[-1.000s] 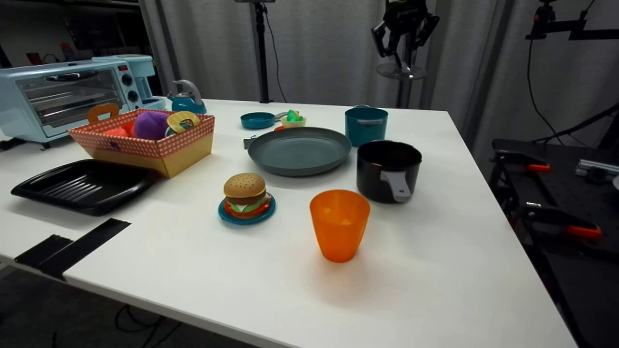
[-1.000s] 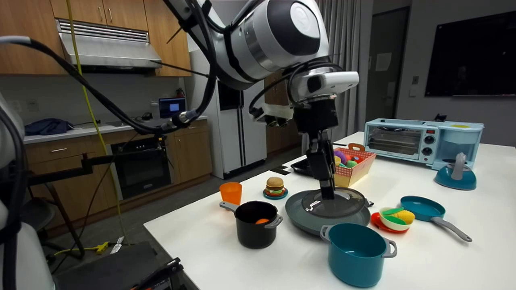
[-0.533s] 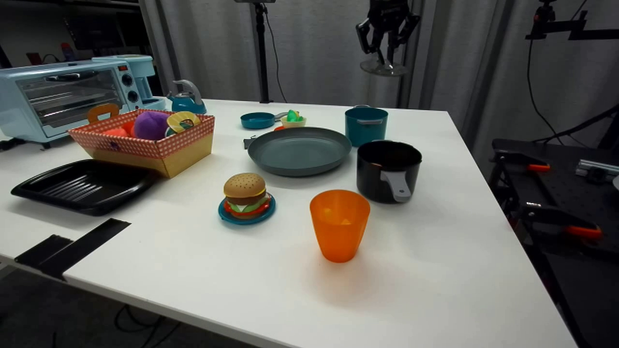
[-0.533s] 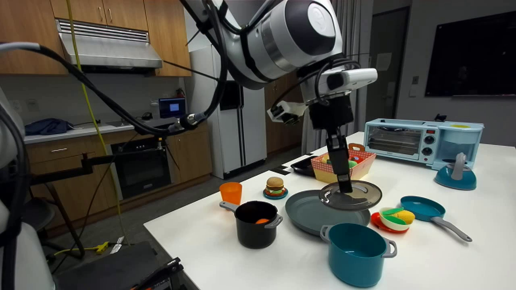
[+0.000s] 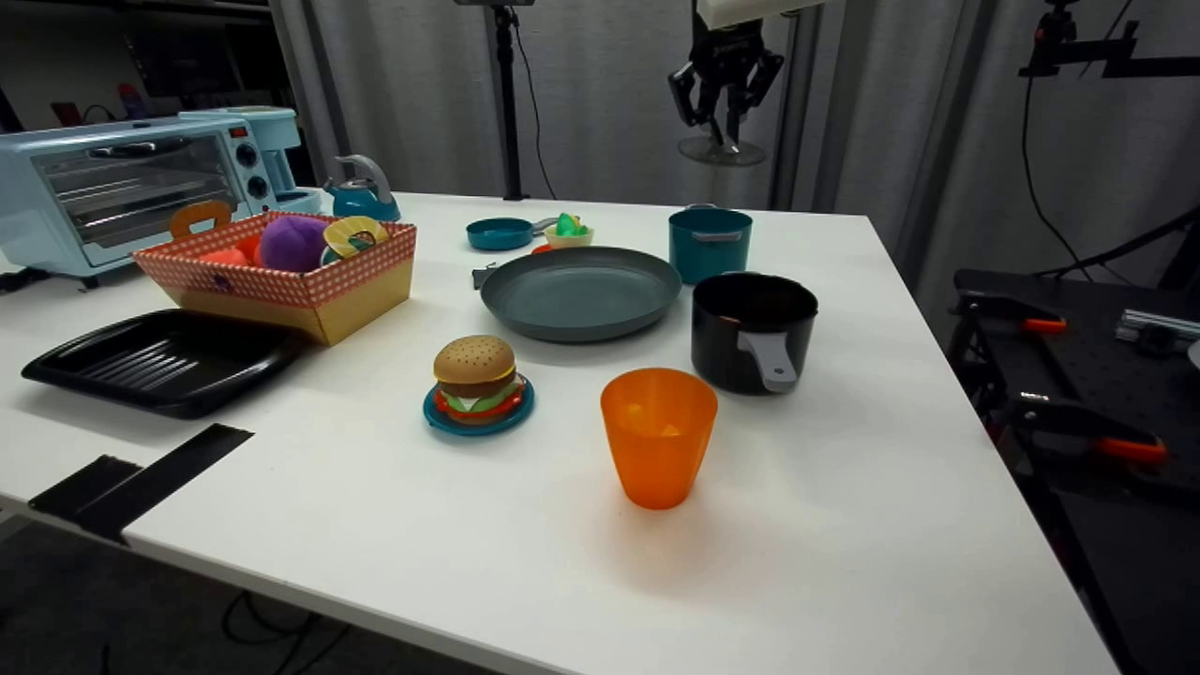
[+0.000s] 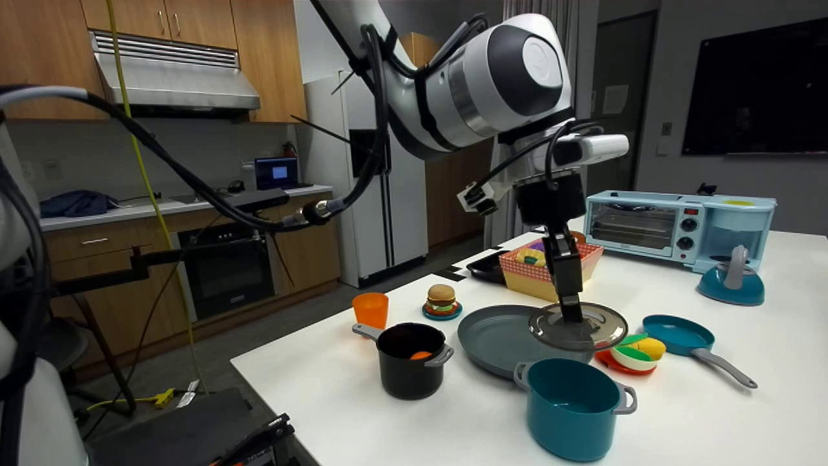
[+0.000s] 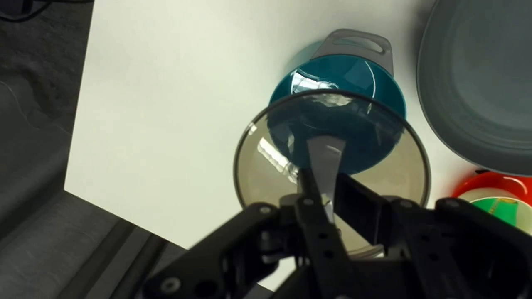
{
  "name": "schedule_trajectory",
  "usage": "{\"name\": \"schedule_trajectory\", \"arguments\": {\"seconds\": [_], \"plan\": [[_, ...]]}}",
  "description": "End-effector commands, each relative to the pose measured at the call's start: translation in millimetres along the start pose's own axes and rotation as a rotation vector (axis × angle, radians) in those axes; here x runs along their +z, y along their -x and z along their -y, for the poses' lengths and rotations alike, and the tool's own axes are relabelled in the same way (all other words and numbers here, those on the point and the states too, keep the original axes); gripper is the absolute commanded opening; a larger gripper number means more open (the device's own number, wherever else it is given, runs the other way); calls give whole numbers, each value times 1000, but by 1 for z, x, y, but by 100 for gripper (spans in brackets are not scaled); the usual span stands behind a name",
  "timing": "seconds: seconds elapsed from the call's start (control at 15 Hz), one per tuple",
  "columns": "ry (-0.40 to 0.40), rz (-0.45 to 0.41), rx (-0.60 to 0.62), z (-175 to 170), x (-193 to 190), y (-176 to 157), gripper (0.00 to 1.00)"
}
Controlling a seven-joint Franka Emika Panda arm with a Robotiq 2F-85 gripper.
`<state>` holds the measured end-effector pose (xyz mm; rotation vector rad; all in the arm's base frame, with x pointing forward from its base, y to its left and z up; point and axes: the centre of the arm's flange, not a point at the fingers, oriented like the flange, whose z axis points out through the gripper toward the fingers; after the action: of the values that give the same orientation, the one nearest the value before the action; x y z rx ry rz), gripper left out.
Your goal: Move the black lid to the blue pot then move it back to the black pot
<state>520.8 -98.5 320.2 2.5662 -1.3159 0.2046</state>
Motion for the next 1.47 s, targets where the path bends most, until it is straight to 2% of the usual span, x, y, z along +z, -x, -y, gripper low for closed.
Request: {"name": "schedule_trajectory", "arguments": {"seconds": [0.0,1.27,1.4], "plan": [[-16,12,-26,9,5,-15,4],[-17,43,-88,12,9,-22,4],[-13,34,-82,8,10,-14,4]]}}
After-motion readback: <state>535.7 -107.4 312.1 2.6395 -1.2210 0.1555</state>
